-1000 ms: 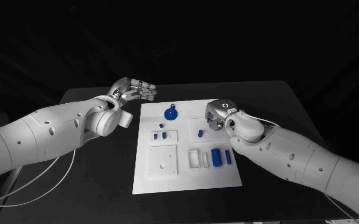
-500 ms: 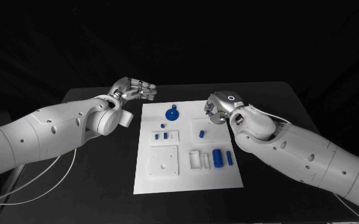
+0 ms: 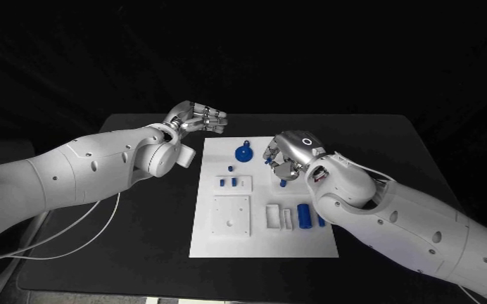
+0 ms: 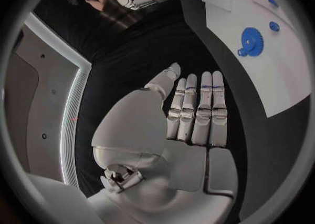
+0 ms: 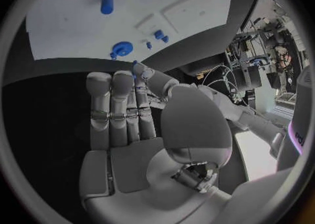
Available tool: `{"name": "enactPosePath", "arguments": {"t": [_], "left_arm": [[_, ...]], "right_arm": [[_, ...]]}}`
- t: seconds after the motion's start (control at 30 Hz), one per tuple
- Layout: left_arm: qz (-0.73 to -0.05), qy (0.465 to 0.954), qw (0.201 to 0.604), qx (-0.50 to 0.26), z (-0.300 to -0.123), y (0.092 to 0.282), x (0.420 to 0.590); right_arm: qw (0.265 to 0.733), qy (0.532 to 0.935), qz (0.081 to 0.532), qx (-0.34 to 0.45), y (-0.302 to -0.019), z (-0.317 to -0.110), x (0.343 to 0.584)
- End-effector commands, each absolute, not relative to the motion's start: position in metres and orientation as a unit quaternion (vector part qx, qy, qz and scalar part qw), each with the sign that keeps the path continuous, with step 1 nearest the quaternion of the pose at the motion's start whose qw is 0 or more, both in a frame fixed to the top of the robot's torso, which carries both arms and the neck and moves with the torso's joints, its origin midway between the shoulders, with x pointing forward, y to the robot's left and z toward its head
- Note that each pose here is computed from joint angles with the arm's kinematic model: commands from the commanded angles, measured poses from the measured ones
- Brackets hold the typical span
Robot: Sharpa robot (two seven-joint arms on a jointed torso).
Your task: Assemble the parts on the task board
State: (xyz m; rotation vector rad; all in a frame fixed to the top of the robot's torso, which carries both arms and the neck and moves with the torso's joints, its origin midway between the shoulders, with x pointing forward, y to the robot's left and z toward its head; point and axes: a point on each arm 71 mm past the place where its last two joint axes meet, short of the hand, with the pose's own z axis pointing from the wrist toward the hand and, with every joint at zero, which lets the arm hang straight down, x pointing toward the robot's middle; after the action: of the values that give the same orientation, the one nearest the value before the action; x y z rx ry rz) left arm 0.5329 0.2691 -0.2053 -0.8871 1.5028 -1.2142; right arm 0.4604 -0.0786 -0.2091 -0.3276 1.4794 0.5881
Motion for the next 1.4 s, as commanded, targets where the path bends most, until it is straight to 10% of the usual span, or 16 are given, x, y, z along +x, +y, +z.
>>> {"name": "enactPosePath", "arguments": {"t": [0.03, 1.4], "left_arm": [[-0.511, 0.616, 0.476, -0.363, -0.204, 0.264, 0.533], [-0.535, 0.621, 0.451, -0.353, -0.205, 0.236, 0.534]], "right_arm": [[0.686, 0.656, 0.268, -0.166, -0.068, -0.214, 0.453], [0.605, 0.705, 0.285, -0.234, -0.015, -0.283, 0.414]]}}
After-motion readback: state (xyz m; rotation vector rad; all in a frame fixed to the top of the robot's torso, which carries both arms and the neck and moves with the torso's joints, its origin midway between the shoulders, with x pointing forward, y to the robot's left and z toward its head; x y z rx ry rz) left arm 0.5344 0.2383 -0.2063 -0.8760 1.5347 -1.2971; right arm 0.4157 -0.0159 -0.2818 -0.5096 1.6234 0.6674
